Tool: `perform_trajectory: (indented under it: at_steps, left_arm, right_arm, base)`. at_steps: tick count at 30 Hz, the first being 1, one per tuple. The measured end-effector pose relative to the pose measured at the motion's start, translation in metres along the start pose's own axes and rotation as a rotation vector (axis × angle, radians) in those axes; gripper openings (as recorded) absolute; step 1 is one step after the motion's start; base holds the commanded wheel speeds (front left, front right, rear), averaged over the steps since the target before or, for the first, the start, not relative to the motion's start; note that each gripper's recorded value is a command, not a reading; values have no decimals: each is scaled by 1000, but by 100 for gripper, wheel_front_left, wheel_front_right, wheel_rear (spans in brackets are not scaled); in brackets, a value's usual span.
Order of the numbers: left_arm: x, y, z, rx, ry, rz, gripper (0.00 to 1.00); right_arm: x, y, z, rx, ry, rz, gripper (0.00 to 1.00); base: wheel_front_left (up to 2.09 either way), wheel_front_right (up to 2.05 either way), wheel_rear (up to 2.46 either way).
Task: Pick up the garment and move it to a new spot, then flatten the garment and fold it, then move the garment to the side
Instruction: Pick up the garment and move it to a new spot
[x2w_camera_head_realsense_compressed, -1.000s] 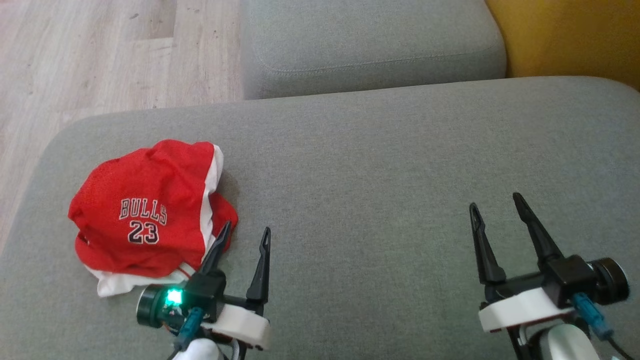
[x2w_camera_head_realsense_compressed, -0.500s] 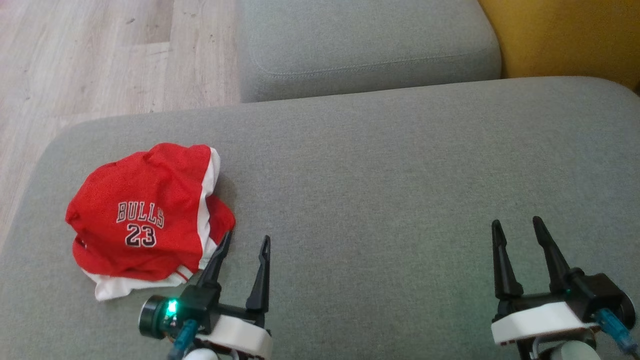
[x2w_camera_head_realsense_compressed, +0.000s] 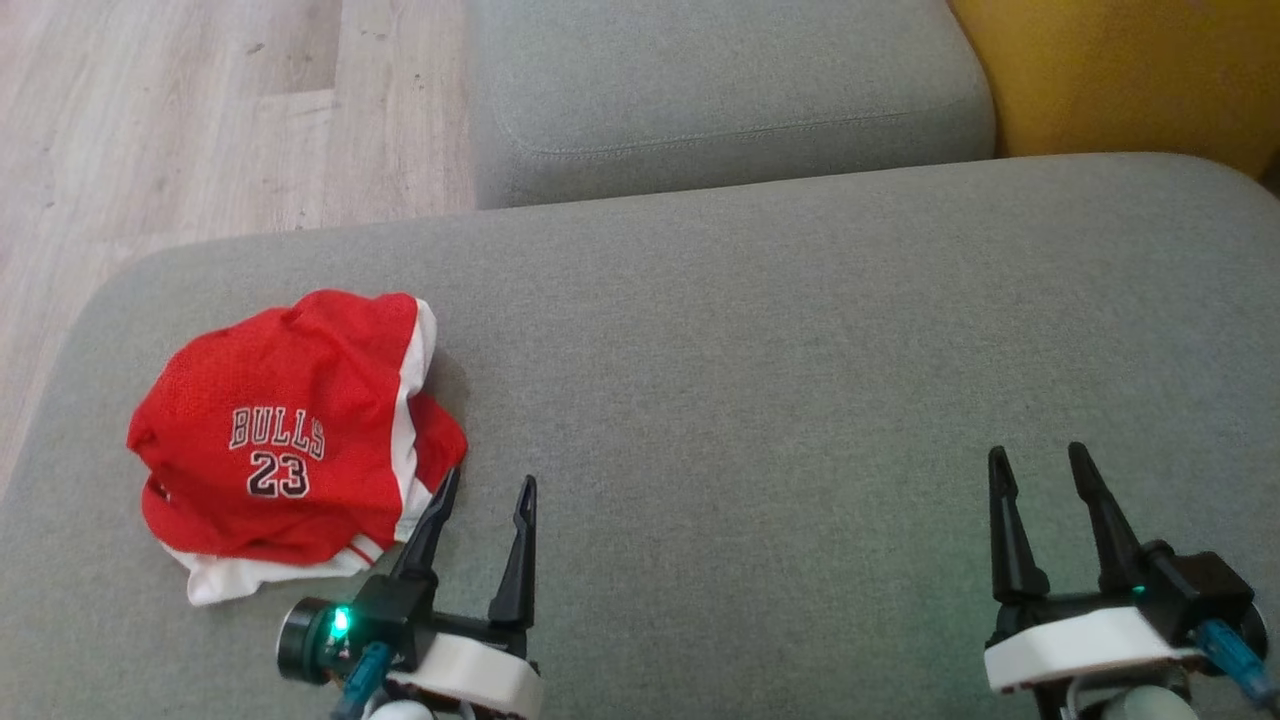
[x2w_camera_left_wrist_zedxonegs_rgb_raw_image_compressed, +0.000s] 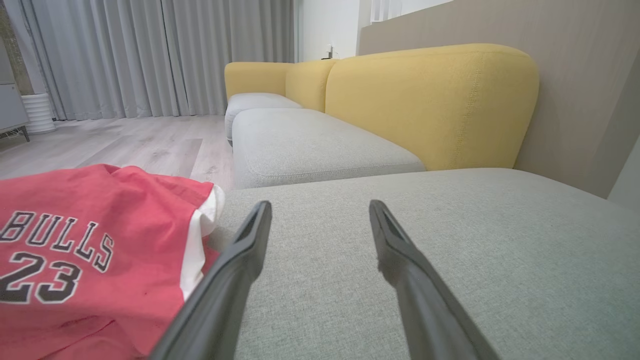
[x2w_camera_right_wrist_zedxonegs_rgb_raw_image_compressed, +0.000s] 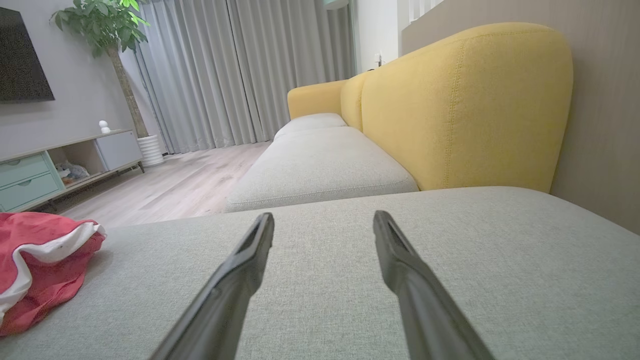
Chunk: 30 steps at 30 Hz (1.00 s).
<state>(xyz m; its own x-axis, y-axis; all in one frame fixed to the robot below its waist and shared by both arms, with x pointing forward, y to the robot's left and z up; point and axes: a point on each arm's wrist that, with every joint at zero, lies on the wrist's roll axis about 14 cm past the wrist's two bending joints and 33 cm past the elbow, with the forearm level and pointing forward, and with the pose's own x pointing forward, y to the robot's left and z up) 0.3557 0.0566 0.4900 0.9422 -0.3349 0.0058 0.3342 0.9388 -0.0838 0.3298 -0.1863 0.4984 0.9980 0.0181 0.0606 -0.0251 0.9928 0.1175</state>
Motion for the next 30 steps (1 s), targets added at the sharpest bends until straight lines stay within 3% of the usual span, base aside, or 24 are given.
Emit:
perform_trajectory:
  at_steps: [13, 30]
  left_arm:
    - [-10, 24, 6, -3, -23, 87, 100]
    - [-71, 95, 2, 2, -29, 350, 100]
  right_arm:
    - [7, 26, -2, 28, 4, 80, 100]
    - [15, 129, -11, 39, 41, 402, 100]
  base:
    - [0, 0, 0]
    - [0, 0, 0]
